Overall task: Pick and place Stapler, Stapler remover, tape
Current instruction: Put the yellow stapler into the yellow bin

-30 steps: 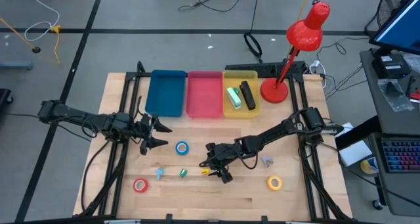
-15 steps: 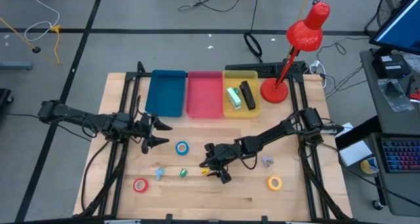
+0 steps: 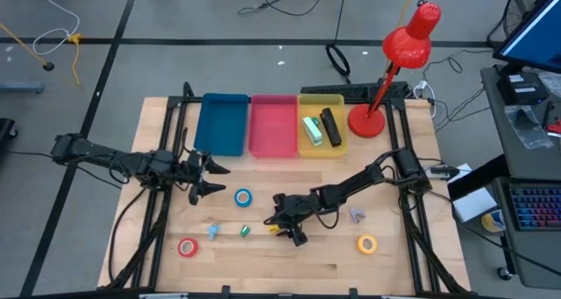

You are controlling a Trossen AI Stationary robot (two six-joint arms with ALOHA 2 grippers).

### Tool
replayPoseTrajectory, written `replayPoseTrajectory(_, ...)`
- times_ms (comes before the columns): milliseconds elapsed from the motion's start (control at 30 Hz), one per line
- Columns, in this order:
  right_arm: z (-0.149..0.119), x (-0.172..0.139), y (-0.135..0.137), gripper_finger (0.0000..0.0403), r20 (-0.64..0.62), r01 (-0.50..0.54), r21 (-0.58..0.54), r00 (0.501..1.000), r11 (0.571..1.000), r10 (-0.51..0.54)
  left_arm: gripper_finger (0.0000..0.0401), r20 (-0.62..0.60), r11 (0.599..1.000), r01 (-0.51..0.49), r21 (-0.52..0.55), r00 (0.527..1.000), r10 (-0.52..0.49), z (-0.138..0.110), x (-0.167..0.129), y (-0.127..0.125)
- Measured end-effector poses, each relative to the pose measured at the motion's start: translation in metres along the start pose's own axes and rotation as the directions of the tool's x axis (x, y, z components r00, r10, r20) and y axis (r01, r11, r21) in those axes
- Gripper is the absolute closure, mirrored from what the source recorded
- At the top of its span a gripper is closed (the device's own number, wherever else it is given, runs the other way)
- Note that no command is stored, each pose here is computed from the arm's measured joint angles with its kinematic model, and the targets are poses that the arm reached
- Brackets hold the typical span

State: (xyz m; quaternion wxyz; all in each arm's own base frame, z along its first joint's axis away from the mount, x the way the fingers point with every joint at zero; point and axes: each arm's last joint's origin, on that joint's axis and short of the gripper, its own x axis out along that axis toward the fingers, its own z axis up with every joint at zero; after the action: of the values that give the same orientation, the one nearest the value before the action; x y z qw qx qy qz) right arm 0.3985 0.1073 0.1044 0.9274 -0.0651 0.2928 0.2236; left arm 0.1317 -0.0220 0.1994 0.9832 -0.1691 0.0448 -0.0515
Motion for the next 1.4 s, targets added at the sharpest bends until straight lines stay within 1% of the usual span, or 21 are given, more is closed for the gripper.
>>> replayPoseTrajectory(167,-0.004,0.002,-0.001,0.0184,-0.018,0.001,0.006,1.0,1.0,-0.001,0.0128,-0.001,1.0,0.0,0.001,1.0,0.0,0.0,0.0,0.0)
replayPoseTrajectory(267,-0.005,0.002,-0.001,0.0193,-0.028,0.002,0.008,1.0,1.0,-0.002,0.0128,-0.001,1.0,-0.001,0.004,1.0,0.001,0.0,0.0,0.0)
replayPoseTrajectory(767,-0.005,0.002,-0.002,0.0277,-0.034,0.031,0.008,0.999,0.999,-0.031,0.0128,-0.003,1.0,-0.001,0.006,1.0,0.001,0.0,0.0,0.0)
replayPoseTrajectory(967,-0.005,0.002,-0.003,0.0308,-0.028,0.038,0.034,0.999,0.999,-0.037,0.0128,-0.003,1.0,-0.001,0.005,1.0,0.001,0.0,0.0,0.0)
replayPoseTrajectory(1200,0.001,-0.005,-0.008,0.0341,-0.016,0.043,0.056,0.999,0.998,-0.042,0.0128,-0.003,1.0,-0.001,0.003,1.0,0.001,0.0,0.0,0.0)
replayPoseTrajectory(1300,0.011,-0.013,-0.013,0.0344,0.024,0.056,0.068,0.998,0.996,-0.058,0.0128,-0.003,1.0,-0.001,0.0,1.0,0.001,0.0,0.0,0.0)
replayPoseTrajectory(1400,0.023,-0.027,-0.018,0.0343,0.043,0.071,0.073,0.996,0.995,-0.075,0.0128,-0.002,1.0,-0.001,0.0,1.0,0.001,0.0,0.0,0.0)
